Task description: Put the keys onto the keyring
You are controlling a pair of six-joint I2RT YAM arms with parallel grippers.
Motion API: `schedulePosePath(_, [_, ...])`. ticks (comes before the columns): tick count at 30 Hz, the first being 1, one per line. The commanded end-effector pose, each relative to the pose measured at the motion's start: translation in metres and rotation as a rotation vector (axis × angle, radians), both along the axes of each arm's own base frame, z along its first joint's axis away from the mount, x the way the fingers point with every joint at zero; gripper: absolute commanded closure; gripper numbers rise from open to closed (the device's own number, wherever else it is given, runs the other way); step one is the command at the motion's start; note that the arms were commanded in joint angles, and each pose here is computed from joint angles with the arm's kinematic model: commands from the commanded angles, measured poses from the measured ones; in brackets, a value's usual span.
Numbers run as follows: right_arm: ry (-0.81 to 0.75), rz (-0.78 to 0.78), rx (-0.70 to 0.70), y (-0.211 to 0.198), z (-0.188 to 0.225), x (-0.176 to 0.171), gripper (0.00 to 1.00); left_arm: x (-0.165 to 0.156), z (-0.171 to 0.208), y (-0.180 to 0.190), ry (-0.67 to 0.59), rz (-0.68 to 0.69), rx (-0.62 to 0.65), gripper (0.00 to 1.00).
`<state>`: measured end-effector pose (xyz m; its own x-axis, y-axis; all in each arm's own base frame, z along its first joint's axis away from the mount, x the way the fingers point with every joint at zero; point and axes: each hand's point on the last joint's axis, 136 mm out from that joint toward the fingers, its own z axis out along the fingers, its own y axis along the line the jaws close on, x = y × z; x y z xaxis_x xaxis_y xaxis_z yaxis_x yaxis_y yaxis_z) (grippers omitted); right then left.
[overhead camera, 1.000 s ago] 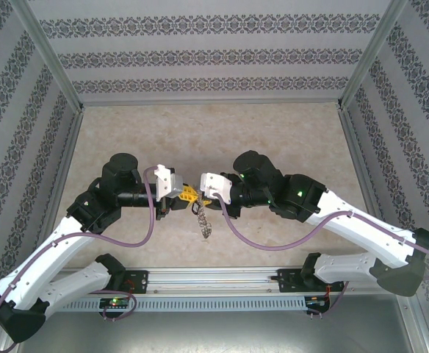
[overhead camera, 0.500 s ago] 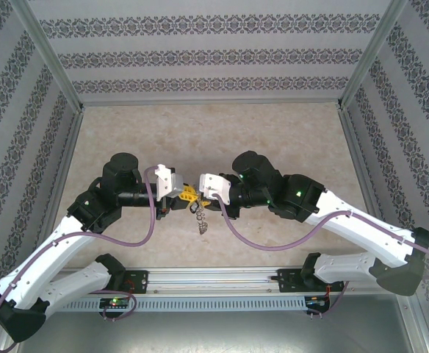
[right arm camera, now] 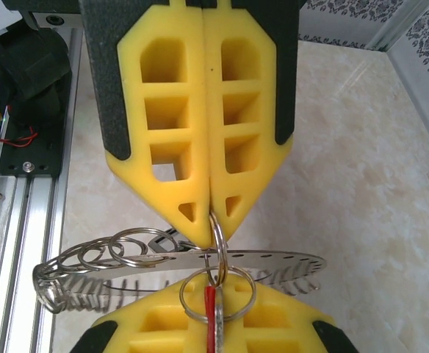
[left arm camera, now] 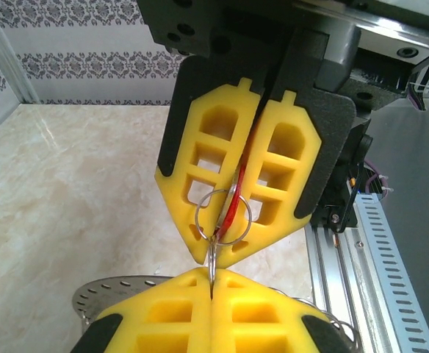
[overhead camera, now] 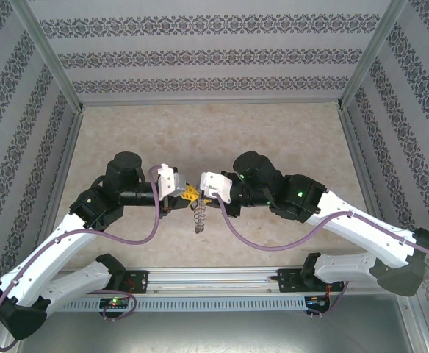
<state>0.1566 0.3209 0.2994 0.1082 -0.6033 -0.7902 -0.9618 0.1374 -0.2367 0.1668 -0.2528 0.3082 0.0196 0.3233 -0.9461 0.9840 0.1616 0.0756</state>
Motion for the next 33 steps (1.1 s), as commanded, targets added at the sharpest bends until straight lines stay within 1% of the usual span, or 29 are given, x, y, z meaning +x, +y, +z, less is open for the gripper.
schedulePosePath(1, [-0.08, -0.018, 0.079, 0.0, 0.034, 0.009, 1.0, -0.006, 0.003, 0.002, -0.009, -0.015, 0.018, 1.0])
schedulePosePath(11, [-0.079, -0.045, 0.056, -0.008, 0.033, 0.012, 1.0, -0.003, -0.004, 0.005, -0.011, 0.012, 0.043, 1.0])
schedulePosePath(14, [-0.06, -0.09, 0.026, -0.011, 0.027, 0.022, 1.0, 0.004, -0.012, 0.005, 0.011, 0.038, 0.068, 1.0])
schedulePosePath(15, [-0.051, -0.099, 0.015, -0.011, 0.025, 0.025, 1.0, 0.007, -0.014, 0.004, 0.024, 0.05, 0.074, 0.97])
schedulePosePath(16, [-0.036, -0.106, -0.002, -0.01, 0.021, 0.028, 1.0, 0.012, -0.018, 0.004, 0.047, 0.073, 0.078, 0.9])
schedulePosePath(18, [-0.01, -0.121, -0.034, -0.006, 0.014, 0.037, 1.0, 0.02, -0.025, 0.005, 0.075, 0.125, 0.089, 0.73])
schedulePosePath(21, [0.043, -0.156, -0.064, -0.002, 0.001, 0.056, 1.0, 0.034, -0.034, 0.015, 0.099, 0.25, 0.1, 0.61])
schedulePosePath(22, [0.064, -0.166, -0.065, -0.001, -0.004, 0.062, 1.0, 0.037, -0.035, 0.019, 0.101, 0.284, 0.096, 0.53])
schedulePosePath(23, [0.086, -0.179, -0.064, 0.001, -0.009, 0.069, 1.0, 0.04, -0.037, 0.023, 0.107, 0.328, 0.092, 0.41])
schedulePosePath(24, [0.107, -0.192, -0.064, 0.002, -0.015, 0.077, 1.0, 0.044, -0.038, 0.028, 0.114, 0.371, 0.087, 0.36])
schedulePosePath(28, [0.193, -0.255, -0.049, 0.006, -0.039, 0.106, 1.0, 0.054, -0.052, 0.045, 0.148, 0.505, 0.082, 0.33])
schedulePosePath(30, [0.253, -0.277, -0.038, 0.009, -0.055, 0.121, 1.0, 0.064, -0.06, 0.058, 0.175, 0.605, 0.082, 0.3])
schedulePosePath(33, [0.326, -0.31, -0.014, 0.02, -0.08, 0.139, 1.0, 0.071, -0.066, 0.07, 0.212, 0.69, 0.043, 0.24])
